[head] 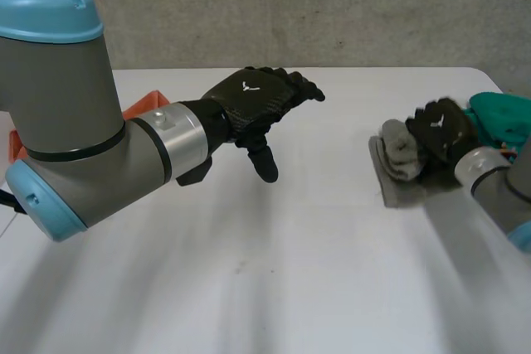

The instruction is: Fold the laundry.

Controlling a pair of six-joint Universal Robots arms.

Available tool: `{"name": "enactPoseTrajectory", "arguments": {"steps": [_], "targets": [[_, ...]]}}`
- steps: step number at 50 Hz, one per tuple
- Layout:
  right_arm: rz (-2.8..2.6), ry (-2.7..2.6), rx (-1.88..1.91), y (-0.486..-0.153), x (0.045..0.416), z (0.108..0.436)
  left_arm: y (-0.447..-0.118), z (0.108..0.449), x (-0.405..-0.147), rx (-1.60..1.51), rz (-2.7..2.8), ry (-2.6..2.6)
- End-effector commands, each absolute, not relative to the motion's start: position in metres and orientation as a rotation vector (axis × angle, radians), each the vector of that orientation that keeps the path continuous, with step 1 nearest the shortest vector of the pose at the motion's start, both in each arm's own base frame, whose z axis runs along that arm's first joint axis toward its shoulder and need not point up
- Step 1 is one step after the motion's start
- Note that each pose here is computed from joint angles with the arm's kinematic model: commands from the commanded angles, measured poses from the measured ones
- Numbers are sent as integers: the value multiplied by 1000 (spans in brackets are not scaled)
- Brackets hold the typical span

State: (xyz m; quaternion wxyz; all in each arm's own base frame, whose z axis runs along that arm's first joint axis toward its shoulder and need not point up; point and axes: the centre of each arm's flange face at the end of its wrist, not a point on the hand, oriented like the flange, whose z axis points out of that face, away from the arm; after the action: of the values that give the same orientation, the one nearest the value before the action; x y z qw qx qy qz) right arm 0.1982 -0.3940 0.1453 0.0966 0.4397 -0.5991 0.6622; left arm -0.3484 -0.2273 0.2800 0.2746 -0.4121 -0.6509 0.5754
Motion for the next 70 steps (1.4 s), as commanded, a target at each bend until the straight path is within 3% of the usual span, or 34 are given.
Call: {"name": "enactPoseTrajectory", "arguments": {"steps": [1, 7, 12, 21, 26, 34, 43, 52, 57, 63, 66, 70], "targets": [[2128, -1576, 1206, -434, 198, 199, -228, 280, -348, -1107, 1552, -1750], [2274, -1494, 1031, -469, 178, 246, -227, 280, -348, -1108, 1548, -1751], [2270, -1482, 964, -493, 155, 251, -226, 280, -348, -1109, 1549, -1748], [2155, -1572, 846, -532, 93, 217, -226, 280, -349, -1112, 1547, -1746], [2047, -1684, 809, -544, 54, 172, -226, 279, -350, -1113, 1545, -1746], [1855, -1688, 888, -542, 13, 136, -225, 276, -351, -1117, 1536, -1750], [1688, -1706, 1121, -519, 8, 121, -226, 278, -350, -1114, 1546, -1745], [1638, -1858, 1043, -491, -9, 181, -226, 279, -349, -1112, 1549, -1747], [1711, -1870, 845, -477, -12, 250, -225, 280, -349, -1112, 1551, -1745], [1670, -1770, 612, -466, -19, 305, -225, 288, -346, -1105, 1573, -1732], [1745, -1702, 589, -458, 9, 335, -225, 292, -345, -1100, 1588, -1726], [1962, -1659, 679, -442, 89, 361, -226, 299, -341, -1085, 1619, -1726]]}}
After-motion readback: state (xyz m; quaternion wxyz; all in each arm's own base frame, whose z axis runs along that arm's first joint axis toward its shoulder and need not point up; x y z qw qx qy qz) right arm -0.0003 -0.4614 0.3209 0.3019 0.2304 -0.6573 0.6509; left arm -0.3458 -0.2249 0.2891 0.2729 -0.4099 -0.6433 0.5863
